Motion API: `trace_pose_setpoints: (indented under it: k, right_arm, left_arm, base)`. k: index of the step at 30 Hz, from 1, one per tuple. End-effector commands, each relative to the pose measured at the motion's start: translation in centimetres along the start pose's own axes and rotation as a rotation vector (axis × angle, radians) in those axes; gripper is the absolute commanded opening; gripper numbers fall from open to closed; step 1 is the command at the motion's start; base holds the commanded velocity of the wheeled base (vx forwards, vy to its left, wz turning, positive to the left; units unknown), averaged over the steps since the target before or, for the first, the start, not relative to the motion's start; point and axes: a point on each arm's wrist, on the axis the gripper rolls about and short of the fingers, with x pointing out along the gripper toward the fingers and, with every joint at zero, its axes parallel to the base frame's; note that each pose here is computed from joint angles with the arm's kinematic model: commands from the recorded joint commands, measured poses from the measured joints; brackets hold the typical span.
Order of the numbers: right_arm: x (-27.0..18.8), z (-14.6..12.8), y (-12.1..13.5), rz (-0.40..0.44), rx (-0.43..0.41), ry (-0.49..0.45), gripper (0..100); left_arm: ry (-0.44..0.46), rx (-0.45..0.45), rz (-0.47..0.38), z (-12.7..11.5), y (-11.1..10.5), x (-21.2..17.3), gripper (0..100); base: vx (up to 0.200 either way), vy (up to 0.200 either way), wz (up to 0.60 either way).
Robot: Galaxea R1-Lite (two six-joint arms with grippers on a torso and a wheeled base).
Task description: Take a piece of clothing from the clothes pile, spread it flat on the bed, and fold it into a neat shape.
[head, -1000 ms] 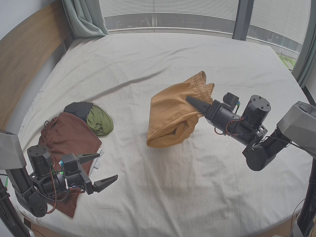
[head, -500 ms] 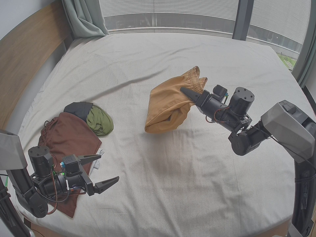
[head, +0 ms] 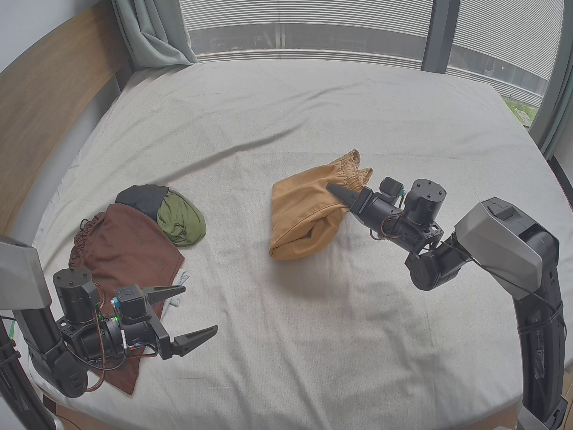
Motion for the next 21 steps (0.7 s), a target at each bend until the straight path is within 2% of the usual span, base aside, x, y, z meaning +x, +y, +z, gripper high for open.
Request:
trace_pose_setpoints:
  k: [1,10,15,17,21]
  right_arm:
    - [0.4,0.4,0.2,0.013,-0.009,-0.012,0]
    - [2.3,3.4,2.5,0.062,-0.041,-0.048,0]
    - [3.2,4.6,3.0,0.084,-0.057,-0.07,0]
    - [3.4,4.7,2.9,0.087,-0.059,-0.073,0]
    - [4.3,3.5,0.1,0.055,-0.043,-0.056,0]
  left_arm:
    - [0.002,-0.001,-0.001,-0.1,0.0,0.0,100]
    - [0.009,-0.006,-0.004,-0.2,-0.1,0.0,100]
    - [0.009,-0.005,-0.005,-0.2,-0.1,0.1,100]
    - [0.009,-0.005,-0.005,-0.2,-0.1,0.1,100]
    - [0.012,-0.008,-0.006,-0.2,-0.2,0.0,100]
  base:
    - [0.0,0.0,0.0]
    - [0.0,0.0,0.0]
    - [0.0,0.0,0.0]
    - [0.0,0.0,0.0]
    - [0.0,0.0,0.0]
